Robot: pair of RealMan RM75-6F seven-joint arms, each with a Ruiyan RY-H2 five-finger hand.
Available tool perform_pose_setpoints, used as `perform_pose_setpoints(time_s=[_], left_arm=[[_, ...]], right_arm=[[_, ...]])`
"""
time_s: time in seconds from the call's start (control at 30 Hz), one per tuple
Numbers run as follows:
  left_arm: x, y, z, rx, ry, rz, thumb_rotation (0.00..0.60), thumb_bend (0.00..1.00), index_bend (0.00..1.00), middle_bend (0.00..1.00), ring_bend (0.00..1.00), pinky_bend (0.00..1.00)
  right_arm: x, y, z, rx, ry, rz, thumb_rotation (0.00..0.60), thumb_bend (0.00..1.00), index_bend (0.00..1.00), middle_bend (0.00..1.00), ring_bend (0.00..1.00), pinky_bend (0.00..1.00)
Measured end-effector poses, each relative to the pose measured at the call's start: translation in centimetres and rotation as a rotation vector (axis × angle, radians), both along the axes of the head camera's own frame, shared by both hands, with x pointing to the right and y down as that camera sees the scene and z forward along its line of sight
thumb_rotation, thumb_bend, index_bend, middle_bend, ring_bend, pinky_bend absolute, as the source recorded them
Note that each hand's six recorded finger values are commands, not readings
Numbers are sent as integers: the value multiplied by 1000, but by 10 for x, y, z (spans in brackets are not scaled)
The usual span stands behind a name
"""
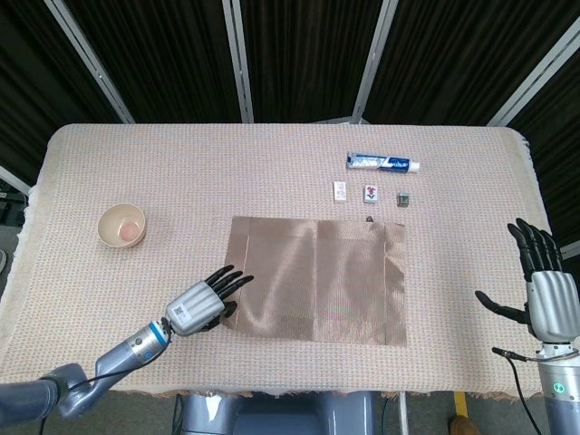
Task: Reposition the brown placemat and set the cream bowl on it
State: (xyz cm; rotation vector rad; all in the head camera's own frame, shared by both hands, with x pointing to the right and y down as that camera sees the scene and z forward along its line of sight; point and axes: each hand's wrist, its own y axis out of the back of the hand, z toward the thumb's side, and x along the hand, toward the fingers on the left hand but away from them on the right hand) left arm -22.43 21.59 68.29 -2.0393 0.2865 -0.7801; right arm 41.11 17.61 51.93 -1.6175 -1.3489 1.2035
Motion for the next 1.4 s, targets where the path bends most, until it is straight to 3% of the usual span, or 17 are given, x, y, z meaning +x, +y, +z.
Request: perform_pose_setpoints(time_s=[0.2,0.43,1.27,1.37,1.4], left_arm=[[-4,25,-19,-26,-19,35,600,467,646,0,0,0],[-16,43,-21,-56,-77,54,600,470,652,0,0,0],[-55,53,-23,-69,-132,-13,600,467,652,0,0,0],[-57,54,-23,-70,-136,-16,600,453,620,0,0,0],[-58,54,-23,-70,-137,-17,600,420,554,0,0,0]], right_arm=[[0,0,-4,10,-4,1,600,0,0,0,0,0],[0,1,-6,16,-7,1,600,0,0,0,0,0],[-4,3,-14,32,-19,-10,600,0,0,0,0,0],[-4,4,-15,33,-20,-11,600,0,0,0,0,0],[-4,4,-15,33,-20,-11,600,0,0,0,0,0]])
